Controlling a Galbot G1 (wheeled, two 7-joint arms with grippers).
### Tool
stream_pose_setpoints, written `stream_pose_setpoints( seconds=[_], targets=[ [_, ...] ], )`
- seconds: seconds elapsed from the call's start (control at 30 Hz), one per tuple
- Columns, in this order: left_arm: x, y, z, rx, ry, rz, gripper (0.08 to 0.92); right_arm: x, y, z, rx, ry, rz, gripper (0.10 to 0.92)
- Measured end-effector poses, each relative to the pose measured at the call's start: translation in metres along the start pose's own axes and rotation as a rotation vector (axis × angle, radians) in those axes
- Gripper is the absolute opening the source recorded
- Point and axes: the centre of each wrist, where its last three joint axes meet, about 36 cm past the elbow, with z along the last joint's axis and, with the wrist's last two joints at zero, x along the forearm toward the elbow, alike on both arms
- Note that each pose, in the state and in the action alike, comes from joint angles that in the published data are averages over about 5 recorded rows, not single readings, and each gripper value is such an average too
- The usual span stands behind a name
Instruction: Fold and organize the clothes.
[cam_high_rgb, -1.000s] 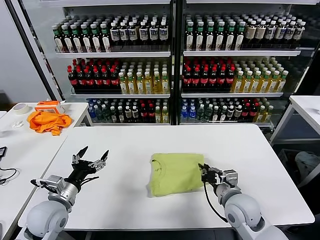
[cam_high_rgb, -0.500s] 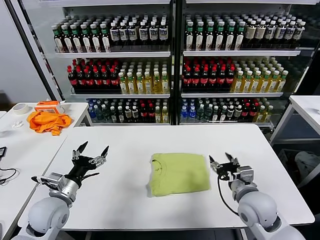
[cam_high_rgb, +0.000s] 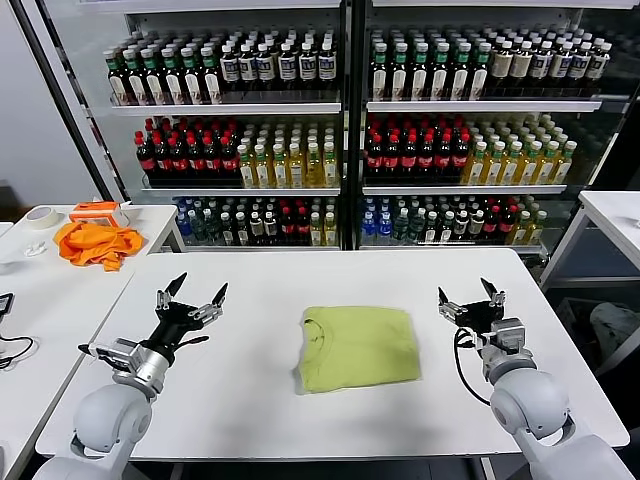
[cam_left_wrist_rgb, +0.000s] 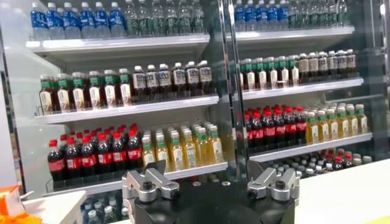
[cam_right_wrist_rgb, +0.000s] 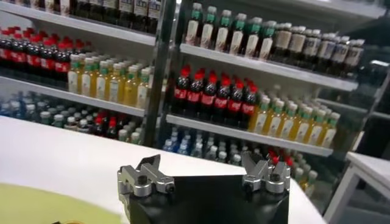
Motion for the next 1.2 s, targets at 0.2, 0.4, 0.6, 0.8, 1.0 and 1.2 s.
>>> stream_pose_setpoints(
  seconds=[0.2,0.4,0.6,0.8,1.0,1.2],
  targets=[
    [-0.005,0.002,0.008,-0.002,-0.016,-0.001,0.823,-0.006,-0.005,0.019,0.012,-0.03,0.026,0.823],
    [-0.007,0.007,0.011,-0.021,-0.035,0.001,0.823,-0.007,-0.013,0.031,0.024,-0.051,0.041,0.823],
    [-0.01,0.003,0.014,-0.026,-0.052,0.016,0.823,-0.006,-0.026,0.04,0.049,-0.061,0.04,0.823],
    [-0.009,0.0,0.016,-0.037,-0.063,0.02,0.823,-0.006,-0.036,0.039,0.064,-0.087,0.024,0.823],
    [-0.006,-0.003,0.02,-0.048,-0.065,0.01,0.822,-0.004,-0.04,0.038,0.067,-0.096,0.025,0.823],
    [-0.005,-0.008,0.021,-0.05,-0.082,0.001,0.823,0.001,-0.044,0.038,0.067,-0.106,0.037,0.823]
  ],
)
